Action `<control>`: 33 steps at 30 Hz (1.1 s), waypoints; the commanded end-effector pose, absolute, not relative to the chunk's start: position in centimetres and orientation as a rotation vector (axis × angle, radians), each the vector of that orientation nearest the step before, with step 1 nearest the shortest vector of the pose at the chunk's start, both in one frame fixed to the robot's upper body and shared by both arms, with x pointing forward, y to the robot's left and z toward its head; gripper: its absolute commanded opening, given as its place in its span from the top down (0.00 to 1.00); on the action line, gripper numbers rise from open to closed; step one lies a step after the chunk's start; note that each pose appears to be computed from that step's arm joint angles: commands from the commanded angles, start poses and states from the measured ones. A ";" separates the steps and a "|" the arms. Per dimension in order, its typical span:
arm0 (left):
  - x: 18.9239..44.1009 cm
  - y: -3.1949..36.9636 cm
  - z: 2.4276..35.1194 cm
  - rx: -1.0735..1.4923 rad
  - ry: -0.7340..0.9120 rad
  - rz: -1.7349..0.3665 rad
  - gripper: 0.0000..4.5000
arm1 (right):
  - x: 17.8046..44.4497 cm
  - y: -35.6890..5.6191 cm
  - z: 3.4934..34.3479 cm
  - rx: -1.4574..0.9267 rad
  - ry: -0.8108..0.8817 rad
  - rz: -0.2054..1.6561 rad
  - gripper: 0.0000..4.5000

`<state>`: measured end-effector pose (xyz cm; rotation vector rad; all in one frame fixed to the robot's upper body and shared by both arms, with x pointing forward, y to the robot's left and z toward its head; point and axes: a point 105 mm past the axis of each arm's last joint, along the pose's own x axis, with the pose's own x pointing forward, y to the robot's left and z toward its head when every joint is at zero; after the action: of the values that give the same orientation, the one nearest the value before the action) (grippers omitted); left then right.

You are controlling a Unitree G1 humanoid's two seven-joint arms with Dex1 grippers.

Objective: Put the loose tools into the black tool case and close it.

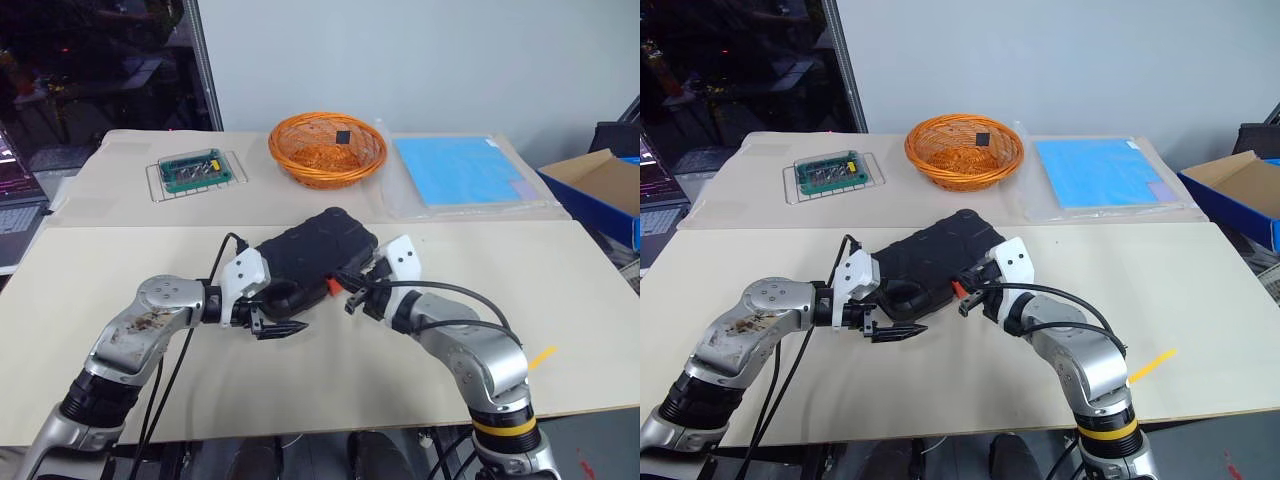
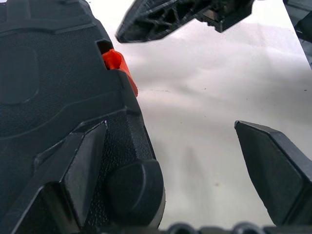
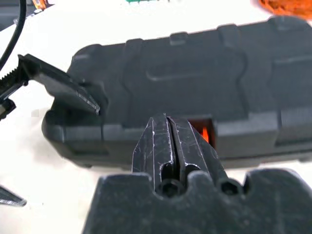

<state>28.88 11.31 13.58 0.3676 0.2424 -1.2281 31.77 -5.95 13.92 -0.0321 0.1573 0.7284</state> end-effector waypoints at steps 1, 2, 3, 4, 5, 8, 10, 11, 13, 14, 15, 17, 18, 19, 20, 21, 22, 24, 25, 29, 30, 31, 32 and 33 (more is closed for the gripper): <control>28.8 11.7 11.9 0.354 0.315 -1.210 0.00 | 32.4 -5.9 13.0 -0.077 0.140 0.719 0.98; 28.9 11.7 11.9 0.353 0.315 -1.209 0.00 | 32.4 -5.9 12.4 -0.092 0.153 0.718 0.98; 28.9 11.7 11.9 0.353 0.314 -1.208 0.00 | 32.4 -6.0 11.8 -0.104 0.163 0.717 0.98; 28.9 11.7 11.9 0.353 0.314 -1.207 0.00 | 32.4 -6.0 11.3 -0.112 0.172 0.717 0.98; 28.9 11.7 11.9 0.352 0.314 -1.206 0.00 | 32.5 -5.9 10.9 -0.119 0.177 0.716 0.98; 28.9 11.7 11.9 0.350 0.316 -1.201 0.00 | 32.6 -5.6 9.6 -0.173 0.186 0.715 0.98; 29.0 11.7 11.8 0.348 0.316 -1.199 0.00 | 32.7 -5.3 9.0 -0.203 0.185 0.720 0.98; 29.0 11.7 11.8 0.348 0.316 -1.198 0.00 | 32.6 -5.1 8.7 -0.220 0.183 0.726 0.98; 29.1 11.7 11.7 0.346 0.318 -1.191 0.00 | 32.4 -4.7 7.8 -0.266 0.192 0.740 0.98; 29.2 11.7 11.7 0.346 0.319 -1.189 0.00 | 32.3 -4.5 7.5 -0.290 0.193 0.749 0.98; 29.2 11.7 11.7 0.346 0.320 -1.187 0.00 | 32.2 -4.3 7.2 -0.307 0.194 0.757 0.98; 29.2 11.8 11.6 0.345 0.325 -1.183 0.00 | 31.9 -4.1 6.7 -0.340 0.202 0.771 0.98; 29.2 11.8 11.5 0.346 0.328 -1.181 0.00 | 31.7 -4.1 6.3 -0.358 0.213 0.784 0.98; 29.2 11.9 11.5 0.346 0.331 -1.179 0.00 | 31.6 -4.1 6.0 -0.373 0.224 0.795 0.98; 29.2 11.9 11.4 0.346 0.332 -1.179 0.00 | 31.5 -4.1 5.8 -0.382 0.230 0.802 0.98; 29.2 11.9 11.4 0.347 0.333 -1.178 0.00 | 31.5 -4.1 5.7 -0.386 0.234 0.806 0.98; 29.2 11.9 11.4 0.345 0.333 -1.178 0.00 | 31.4 -4.1 5.5 -0.400 0.239 0.815 0.98; 29.3 11.9 11.3 0.345 0.335 -1.176 0.00 | 31.3 -4.3 5.2 -0.449 0.251 0.833 0.98; 29.3 11.9 11.3 0.344 0.336 -1.174 0.00 | 31.4 -4.5 5.1 -0.472 0.250 0.834 0.98; 29.4 11.9 11.3 0.343 0.326 -1.171 0.00 | 31.8 -4.8 5.1 -0.495 0.232 0.811 0.98; 29.4 11.9 11.3 0.341 0.321 -1.170 0.00 | 32.0 -5.1 5.3 -0.490 0.224 0.797 0.98; 29.3 11.8 11.6 0.342 0.297 -1.171 0.00 | 32.2 -5.4 6.2 -0.487 0.175 0.770 0.98; 29.3 11.8 11.8 0.342 0.279 -1.172 0.00 | 32.3 -5.7 6.9 -0.485 0.140 0.751 0.98; 29.2 11.7 12.1 0.341 0.254 -1.174 0.00 | 32.3 -5.8 7.8 -0.467 0.100 0.739 0.98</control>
<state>29.35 11.64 12.14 0.3418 0.2664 -1.1767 32.34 -4.18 10.18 -0.4467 0.0132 0.7818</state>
